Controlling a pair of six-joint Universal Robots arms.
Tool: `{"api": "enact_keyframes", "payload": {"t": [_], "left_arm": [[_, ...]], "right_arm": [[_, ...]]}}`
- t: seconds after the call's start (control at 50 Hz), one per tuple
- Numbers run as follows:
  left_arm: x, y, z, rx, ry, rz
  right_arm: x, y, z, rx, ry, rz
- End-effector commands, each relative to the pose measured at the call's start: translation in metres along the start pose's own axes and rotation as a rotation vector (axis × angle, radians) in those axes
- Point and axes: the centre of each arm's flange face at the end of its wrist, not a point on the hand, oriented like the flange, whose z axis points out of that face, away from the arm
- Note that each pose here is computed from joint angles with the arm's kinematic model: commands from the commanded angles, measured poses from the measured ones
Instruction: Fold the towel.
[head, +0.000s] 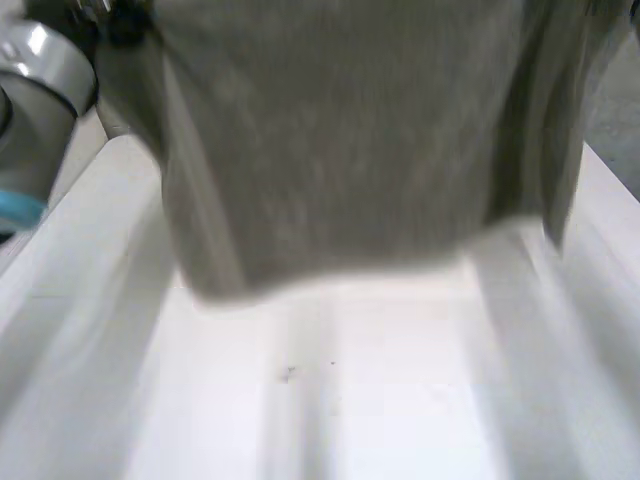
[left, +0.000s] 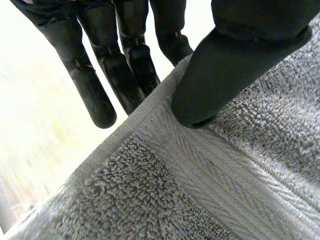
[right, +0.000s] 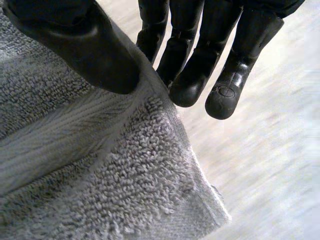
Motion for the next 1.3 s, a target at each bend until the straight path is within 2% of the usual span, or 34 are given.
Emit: {"api": "enact_keyframes", "payload": {"t": [0.02, 0.04, 0.08, 0.1, 0.12, 0.14, 0.16, 0.18, 0.2, 0.22, 0.24, 0.26, 0.28, 0.3, 0.34, 0.44, 0.56, 0.7, 0.8, 0.98, 1.3], "left_arm": [[-0.014, -0.058, 0.009, 0.255, -0.103, -0.070], [-0.016, -0.053, 0.007, 0.238, -0.117, -0.072], [-0.014, -0.039, 0.001, 0.192, -0.122, -0.078], [-0.014, -0.023, -0.005, 0.141, -0.122, -0.077], [-0.011, -0.005, -0.013, 0.081, -0.116, -0.078], [-0.011, -0.005, -0.014, 0.081, -0.116, -0.078], [-0.007, 0.016, -0.025, 0.010, -0.109, -0.080], [-0.007, 0.016, -0.025, 0.009, -0.109, -0.080], [-0.003, 0.036, -0.038, -0.062, -0.102, -0.085], [0.000, 0.055, -0.052, -0.129, -0.098, -0.089], [0.000, 0.055, -0.052, -0.130, -0.098, -0.089], [0.003, 0.072, -0.066, -0.194, -0.093, -0.091], [0.007, 0.089, -0.080, -0.259, -0.087, -0.096], [0.007, 0.090, -0.080, -0.260, -0.087, -0.096], [0.012, 0.104, -0.094, -0.319, -0.077, -0.101], [0.029, 0.163, -0.140, -0.508, -0.027, -0.121], [0.036, 0.187, -0.165, -0.610, -0.007, -0.117], [0.037, 0.190, -0.180, -0.654, 0.022, -0.035], [0.034, 0.184, -0.179, -0.633, 0.024, 0.001], [0.015, 0.185, -0.172, -0.625, -0.033, 0.011], [0.012, 0.187, -0.171, -0.618, -0.045, 0.009]], "right_arm": [[0.014, -0.024, -0.003, 0.153, 0.011, 0.085], [0.014, -0.024, -0.003, 0.153, 0.010, 0.086], [-0.004, -0.009, -0.021, 0.067, -0.111, 0.104], [-0.004, -0.009, -0.021, 0.066, -0.112, 0.104], [-0.015, 0.002, -0.032, 0.003, -0.188, 0.115], [-0.015, 0.002, -0.032, 0.003, -0.189, 0.115], [-0.026, 0.016, -0.043, -0.065, -0.260, 0.122], [-0.038, 0.033, -0.057, -0.149, -0.342, 0.137], [-0.038, 0.033, -0.058, -0.150, -0.343, 0.137], [-0.052, 0.049, -0.072, -0.224, -0.421, 0.150], [-0.065, 0.064, -0.089, -0.290, -0.493, 0.152], [-0.065, 0.064, -0.089, -0.291, -0.494, 0.152], [-0.078, 0.078, -0.104, -0.342, -0.556, 0.149], [-0.078, 0.078, -0.104, -0.342, -0.556, 0.149], [-0.099, 0.104, -0.132, -0.410, -0.641, 0.125], [-0.130, 0.145, -0.166, -0.485, -0.700, 0.119], [-0.155, 0.175, -0.205, -0.573, -0.749, 0.131], [-0.153, 0.173, -0.222, -0.618, -0.761, 0.152], [-0.139, 0.178, -0.225, -0.677, -0.692, 0.193], [-0.114, 0.203, -0.212, -0.791, -0.462, 0.404], [-0.110, 0.217, -0.209, -0.795, -0.423, 0.433]]}}
